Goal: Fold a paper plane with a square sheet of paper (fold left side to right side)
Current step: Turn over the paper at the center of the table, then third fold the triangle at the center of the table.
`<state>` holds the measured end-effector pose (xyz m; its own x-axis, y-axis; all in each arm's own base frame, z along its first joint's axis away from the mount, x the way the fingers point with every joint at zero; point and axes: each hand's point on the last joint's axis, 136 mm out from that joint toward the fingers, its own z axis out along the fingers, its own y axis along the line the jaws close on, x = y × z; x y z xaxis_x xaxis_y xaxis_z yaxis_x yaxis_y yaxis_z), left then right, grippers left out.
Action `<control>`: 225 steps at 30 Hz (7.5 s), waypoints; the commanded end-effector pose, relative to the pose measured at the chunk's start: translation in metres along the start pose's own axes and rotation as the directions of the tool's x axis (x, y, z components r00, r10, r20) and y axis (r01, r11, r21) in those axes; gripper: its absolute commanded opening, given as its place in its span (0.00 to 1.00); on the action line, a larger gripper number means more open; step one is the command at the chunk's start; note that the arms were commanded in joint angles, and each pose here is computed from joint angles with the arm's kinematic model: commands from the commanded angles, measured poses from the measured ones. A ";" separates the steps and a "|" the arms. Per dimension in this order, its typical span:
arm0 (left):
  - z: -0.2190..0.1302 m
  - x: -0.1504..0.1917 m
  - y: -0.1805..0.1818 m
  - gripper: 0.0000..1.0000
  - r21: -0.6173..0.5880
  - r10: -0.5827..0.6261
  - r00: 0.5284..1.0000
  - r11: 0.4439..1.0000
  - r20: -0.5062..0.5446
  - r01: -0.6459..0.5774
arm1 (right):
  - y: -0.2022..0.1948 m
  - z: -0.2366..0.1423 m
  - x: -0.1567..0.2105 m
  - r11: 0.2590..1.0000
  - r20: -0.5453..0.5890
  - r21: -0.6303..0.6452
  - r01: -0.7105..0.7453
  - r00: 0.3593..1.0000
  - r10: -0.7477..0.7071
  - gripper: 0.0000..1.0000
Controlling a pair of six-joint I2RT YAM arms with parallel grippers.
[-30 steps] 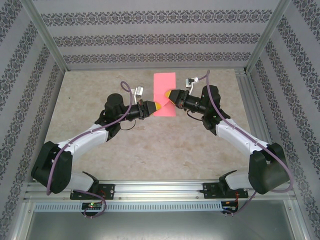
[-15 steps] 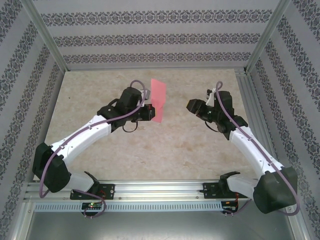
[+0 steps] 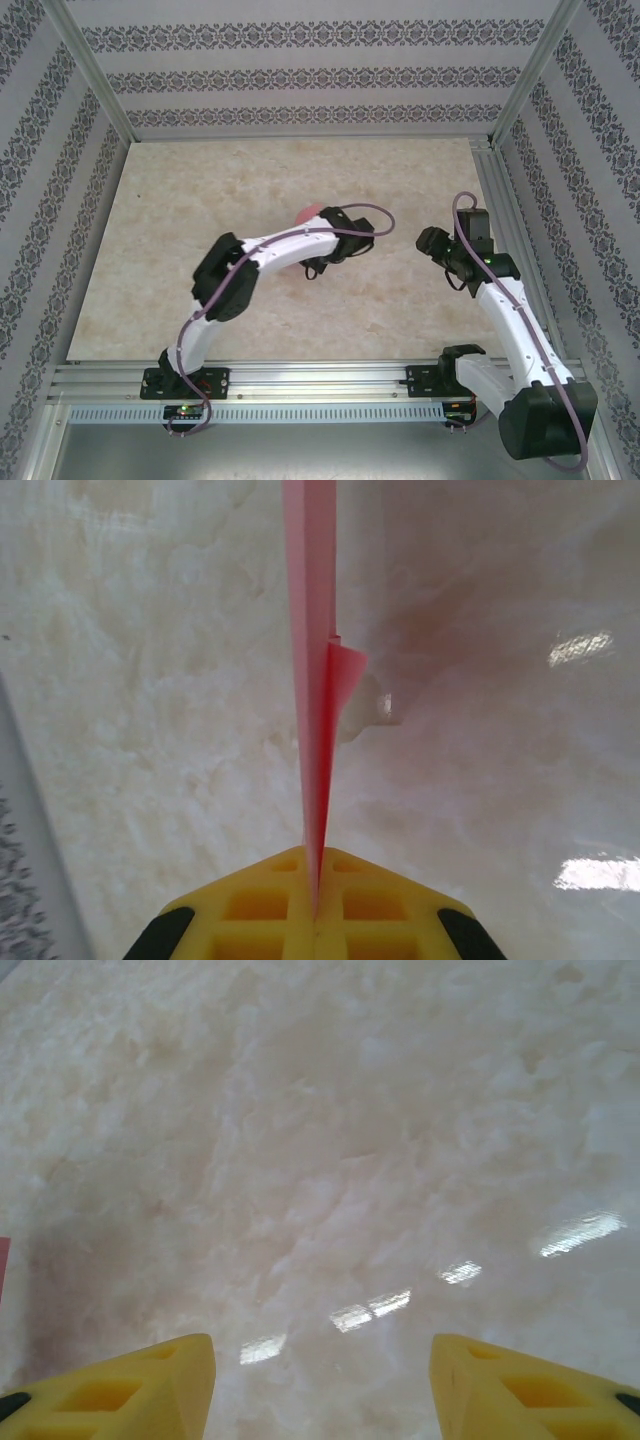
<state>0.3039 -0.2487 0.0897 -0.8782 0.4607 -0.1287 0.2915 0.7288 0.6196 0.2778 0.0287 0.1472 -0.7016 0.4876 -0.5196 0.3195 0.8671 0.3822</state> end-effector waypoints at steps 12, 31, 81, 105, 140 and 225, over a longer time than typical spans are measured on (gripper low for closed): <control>-0.022 -0.011 -0.066 0.38 0.174 0.154 0.986 0.974 -0.056 -0.143 | -0.028 0.002 0.007 0.999 -0.035 0.031 -0.035 0.999 0.036 0.59; -0.041 -0.036 0.024 0.60 0.788 -0.388 0.922 0.562 -0.017 0.251 | 0.139 0.072 0.040 0.928 -0.234 -0.367 0.065 0.959 -0.160 0.59; 0.040 -0.035 -0.007 0.71 0.876 -0.475 0.819 0.178 -0.322 0.448 | 0.202 0.200 0.103 0.919 -0.383 -0.295 0.262 0.849 -0.365 0.62; 0.046 -0.044 -0.029 0.62 0.890 -0.434 0.831 0.124 -0.349 0.439 | 0.208 0.198 0.108 0.915 -0.390 -0.317 0.249 0.845 -0.365 0.62; 0.036 -0.050 -0.029 0.34 0.899 -0.426 0.841 0.122 -0.334 0.420 | 0.215 0.193 0.109 0.904 -0.378 -0.352 0.242 0.847 -0.373 0.62; -0.006 -0.007 0.010 0.65 0.851 -0.463 0.822 0.230 -0.331 0.472 | 0.217 0.056 0.227 0.260 0.155 -0.331 0.907 0.324 -0.933 0.00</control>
<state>0.3122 -0.2619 0.0914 -0.9832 -0.1425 -0.1144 -0.0454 0.7967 -0.6027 0.2244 0.3334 0.0657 -0.4112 -0.6632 -0.6254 -0.7614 0.6271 -0.1645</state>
